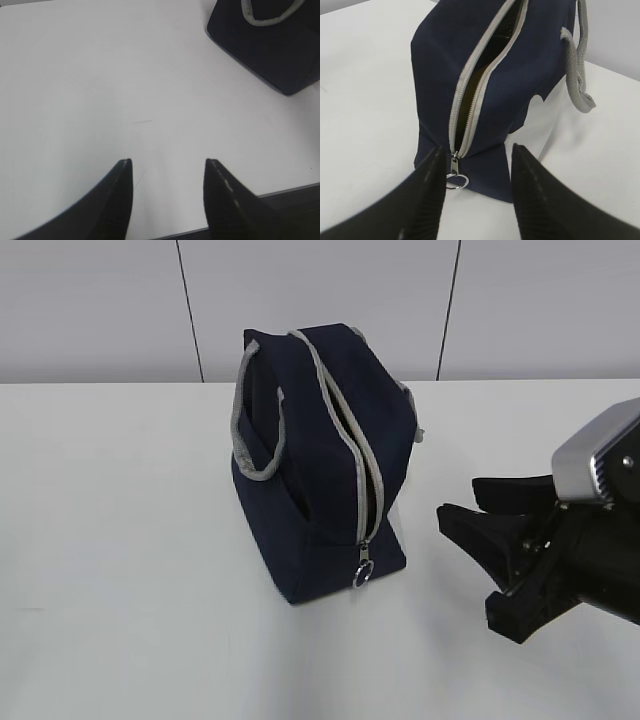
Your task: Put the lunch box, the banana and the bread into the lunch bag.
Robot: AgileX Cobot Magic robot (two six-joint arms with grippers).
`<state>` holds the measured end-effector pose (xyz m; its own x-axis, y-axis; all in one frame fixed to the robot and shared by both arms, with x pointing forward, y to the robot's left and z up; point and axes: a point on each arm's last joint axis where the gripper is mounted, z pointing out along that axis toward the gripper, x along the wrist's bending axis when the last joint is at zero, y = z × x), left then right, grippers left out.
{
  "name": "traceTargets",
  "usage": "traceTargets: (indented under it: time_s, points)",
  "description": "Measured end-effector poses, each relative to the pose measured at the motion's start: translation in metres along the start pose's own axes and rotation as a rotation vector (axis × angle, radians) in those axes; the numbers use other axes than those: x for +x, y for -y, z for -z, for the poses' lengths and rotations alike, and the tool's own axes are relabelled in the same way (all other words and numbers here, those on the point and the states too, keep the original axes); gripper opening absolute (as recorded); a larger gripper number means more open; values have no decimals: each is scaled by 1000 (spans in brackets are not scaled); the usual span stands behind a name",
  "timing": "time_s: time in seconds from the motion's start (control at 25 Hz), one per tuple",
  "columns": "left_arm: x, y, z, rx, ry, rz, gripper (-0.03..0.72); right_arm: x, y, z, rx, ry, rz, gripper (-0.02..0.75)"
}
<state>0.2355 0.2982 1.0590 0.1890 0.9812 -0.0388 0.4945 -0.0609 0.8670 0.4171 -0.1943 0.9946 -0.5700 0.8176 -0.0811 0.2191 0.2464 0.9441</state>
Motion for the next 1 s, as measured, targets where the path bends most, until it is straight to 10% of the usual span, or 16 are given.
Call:
traceTargets:
  time_s: [1.0]
  points:
    - [0,0,0,0,0,0,353,4,17,6,-13,-17,-7,335]
